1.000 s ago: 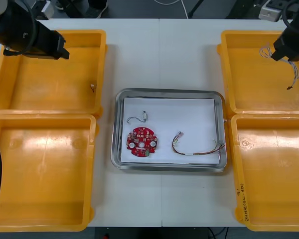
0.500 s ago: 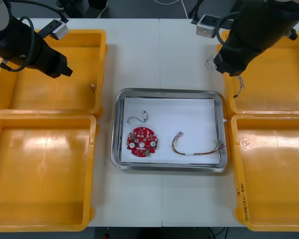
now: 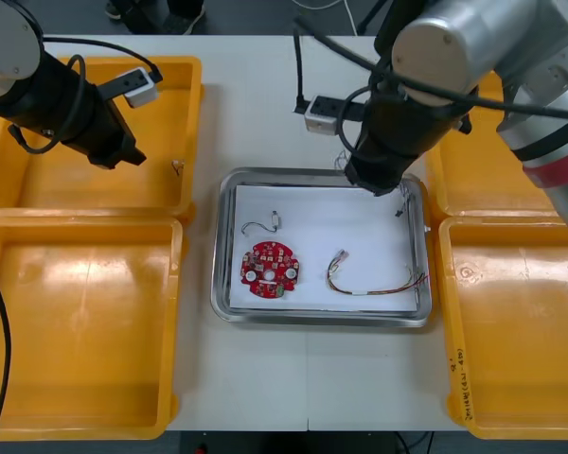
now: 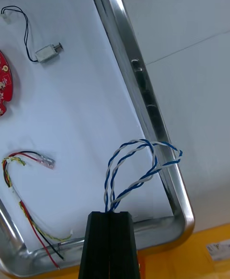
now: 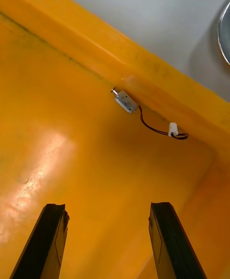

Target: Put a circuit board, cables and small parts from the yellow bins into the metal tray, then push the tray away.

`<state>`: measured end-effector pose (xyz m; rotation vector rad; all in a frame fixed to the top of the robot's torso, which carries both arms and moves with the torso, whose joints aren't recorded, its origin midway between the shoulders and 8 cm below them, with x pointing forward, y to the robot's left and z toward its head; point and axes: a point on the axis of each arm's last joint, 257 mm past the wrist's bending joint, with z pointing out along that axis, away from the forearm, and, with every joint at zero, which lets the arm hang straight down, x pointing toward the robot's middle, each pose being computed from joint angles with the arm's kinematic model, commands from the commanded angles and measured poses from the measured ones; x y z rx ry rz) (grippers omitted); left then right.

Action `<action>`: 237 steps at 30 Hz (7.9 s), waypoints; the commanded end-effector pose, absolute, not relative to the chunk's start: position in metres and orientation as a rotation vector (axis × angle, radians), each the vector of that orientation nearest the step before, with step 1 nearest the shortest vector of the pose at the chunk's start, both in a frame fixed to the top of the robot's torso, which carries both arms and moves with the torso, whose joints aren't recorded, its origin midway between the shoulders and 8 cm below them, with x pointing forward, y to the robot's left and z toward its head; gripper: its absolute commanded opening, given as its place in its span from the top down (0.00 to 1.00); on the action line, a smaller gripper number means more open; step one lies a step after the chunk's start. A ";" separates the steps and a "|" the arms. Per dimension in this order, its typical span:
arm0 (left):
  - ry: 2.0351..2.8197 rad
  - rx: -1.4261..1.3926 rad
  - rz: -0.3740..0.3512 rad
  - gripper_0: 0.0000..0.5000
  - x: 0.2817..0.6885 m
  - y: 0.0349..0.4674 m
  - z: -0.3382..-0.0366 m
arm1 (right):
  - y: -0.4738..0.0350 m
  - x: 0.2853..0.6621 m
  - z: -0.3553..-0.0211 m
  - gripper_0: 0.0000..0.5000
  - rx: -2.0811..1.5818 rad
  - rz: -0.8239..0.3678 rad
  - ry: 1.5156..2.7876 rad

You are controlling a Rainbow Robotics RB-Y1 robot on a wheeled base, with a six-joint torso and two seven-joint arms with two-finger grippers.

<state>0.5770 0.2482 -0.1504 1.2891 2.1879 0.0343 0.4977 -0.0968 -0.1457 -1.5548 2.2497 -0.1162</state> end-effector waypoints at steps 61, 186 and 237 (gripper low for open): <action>2.086 1.497 0.059 1.00 0.579 0.179 -0.193 | -0.110 0.503 -0.246 0.00 -1.931 -0.349 1.883; 2.508 0.058 0.008 0.00 0.600 0.303 -0.128 | -0.405 0.409 -0.139 0.00 0.073 0.008 2.634; 2.480 0.018 0.000 1.00 0.635 0.298 -0.204 | -0.403 0.408 -0.140 0.00 0.159 0.039 2.636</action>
